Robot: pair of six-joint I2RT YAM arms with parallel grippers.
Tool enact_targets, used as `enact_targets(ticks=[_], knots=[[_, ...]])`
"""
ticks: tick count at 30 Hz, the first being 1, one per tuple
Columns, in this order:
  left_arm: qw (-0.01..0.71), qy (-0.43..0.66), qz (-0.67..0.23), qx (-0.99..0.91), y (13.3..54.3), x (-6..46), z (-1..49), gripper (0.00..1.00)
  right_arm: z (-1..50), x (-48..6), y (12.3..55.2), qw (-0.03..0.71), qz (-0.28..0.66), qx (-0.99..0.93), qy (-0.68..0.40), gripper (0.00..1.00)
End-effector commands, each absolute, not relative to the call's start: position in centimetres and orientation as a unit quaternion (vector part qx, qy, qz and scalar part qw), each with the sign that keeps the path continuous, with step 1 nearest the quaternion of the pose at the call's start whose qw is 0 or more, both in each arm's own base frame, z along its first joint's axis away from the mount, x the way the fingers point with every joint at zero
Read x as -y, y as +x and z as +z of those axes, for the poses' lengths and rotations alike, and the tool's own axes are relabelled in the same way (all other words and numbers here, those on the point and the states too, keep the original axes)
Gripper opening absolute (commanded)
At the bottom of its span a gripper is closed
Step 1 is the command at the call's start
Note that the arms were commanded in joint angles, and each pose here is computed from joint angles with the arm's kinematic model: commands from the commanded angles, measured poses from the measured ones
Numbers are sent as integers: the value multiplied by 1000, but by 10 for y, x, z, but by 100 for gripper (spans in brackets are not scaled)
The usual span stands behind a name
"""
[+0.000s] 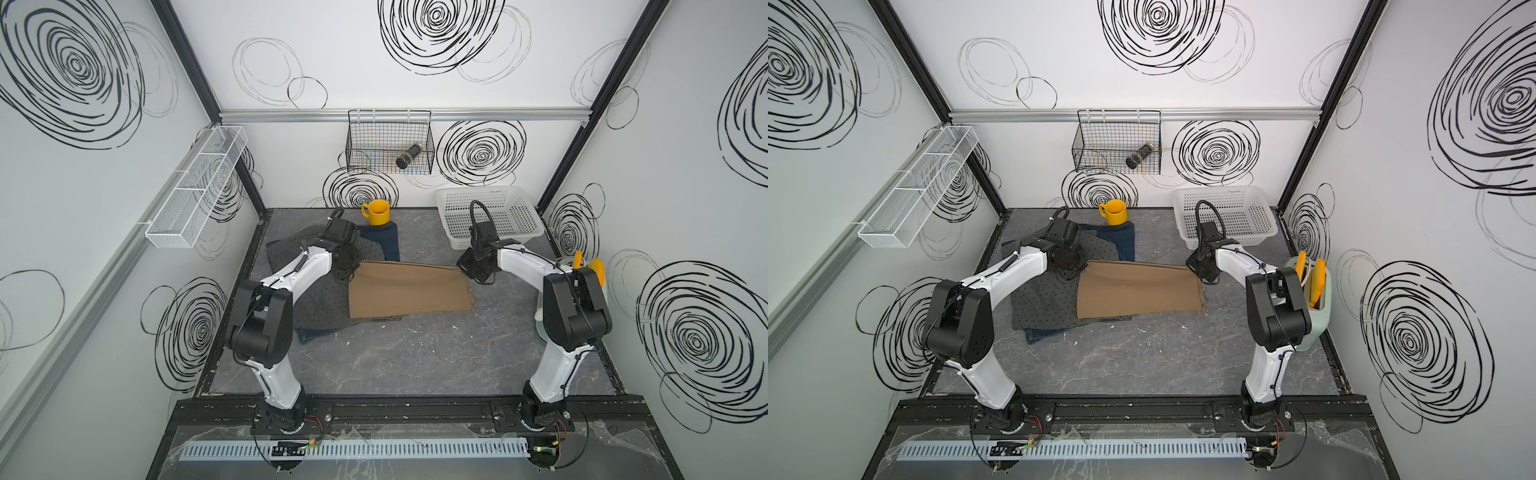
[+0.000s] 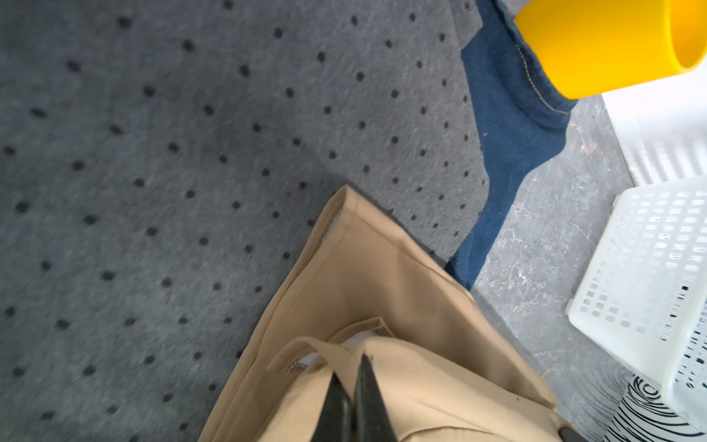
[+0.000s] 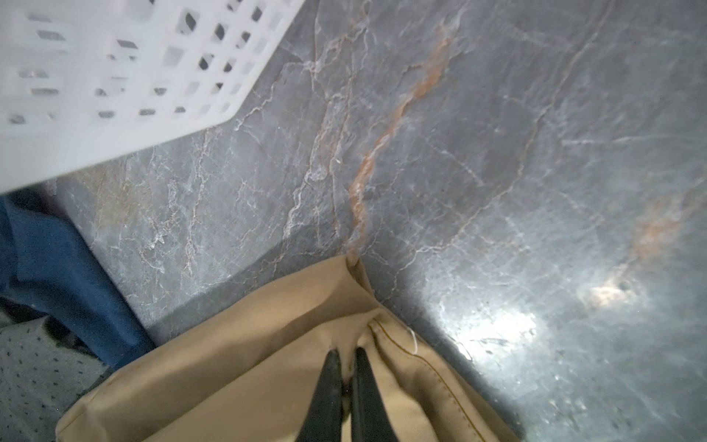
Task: Roll up the skirts
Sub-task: Fold the skirt at the center of the board.
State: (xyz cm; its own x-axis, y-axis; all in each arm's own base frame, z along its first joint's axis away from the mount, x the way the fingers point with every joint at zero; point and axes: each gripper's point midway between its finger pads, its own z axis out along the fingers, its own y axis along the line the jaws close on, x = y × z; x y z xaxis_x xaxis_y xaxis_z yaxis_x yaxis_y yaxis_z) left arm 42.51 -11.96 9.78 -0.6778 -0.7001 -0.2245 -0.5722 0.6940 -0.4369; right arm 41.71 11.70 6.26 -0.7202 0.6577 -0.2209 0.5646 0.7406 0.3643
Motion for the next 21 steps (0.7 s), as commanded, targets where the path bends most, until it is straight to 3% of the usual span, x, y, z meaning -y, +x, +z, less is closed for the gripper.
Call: enact_targets(ticks=[1,2,4,5,7,9,13,15,19,21], knots=[[197,-359,-138,-902,434,103,90,6,73,-99,431,206,116,-908,346,20],[196,-359,-131,-903,435,102,92,28,73,-100,432,207,118,-909,343,29],[208,-362,-110,-902,436,93,100,40,76,-100,434,210,124,-910,335,40],[219,-367,-108,-898,437,87,106,52,79,-99,435,216,125,-910,331,52],[245,-367,-123,-889,442,81,122,81,89,-94,437,232,130,-910,319,64],[268,-351,-130,-888,449,81,142,90,101,-87,438,246,136,-912,299,68],[298,-286,-128,-902,443,103,175,96,133,-67,423,281,133,-921,234,68],[303,-248,-134,-910,428,123,178,95,142,-76,406,301,157,-925,173,74],[325,-120,-137,-928,393,182,178,84,137,-106,362,302,270,-910,89,91],[328,-64,-132,-933,386,209,175,76,124,-115,344,277,294,-911,79,92]])
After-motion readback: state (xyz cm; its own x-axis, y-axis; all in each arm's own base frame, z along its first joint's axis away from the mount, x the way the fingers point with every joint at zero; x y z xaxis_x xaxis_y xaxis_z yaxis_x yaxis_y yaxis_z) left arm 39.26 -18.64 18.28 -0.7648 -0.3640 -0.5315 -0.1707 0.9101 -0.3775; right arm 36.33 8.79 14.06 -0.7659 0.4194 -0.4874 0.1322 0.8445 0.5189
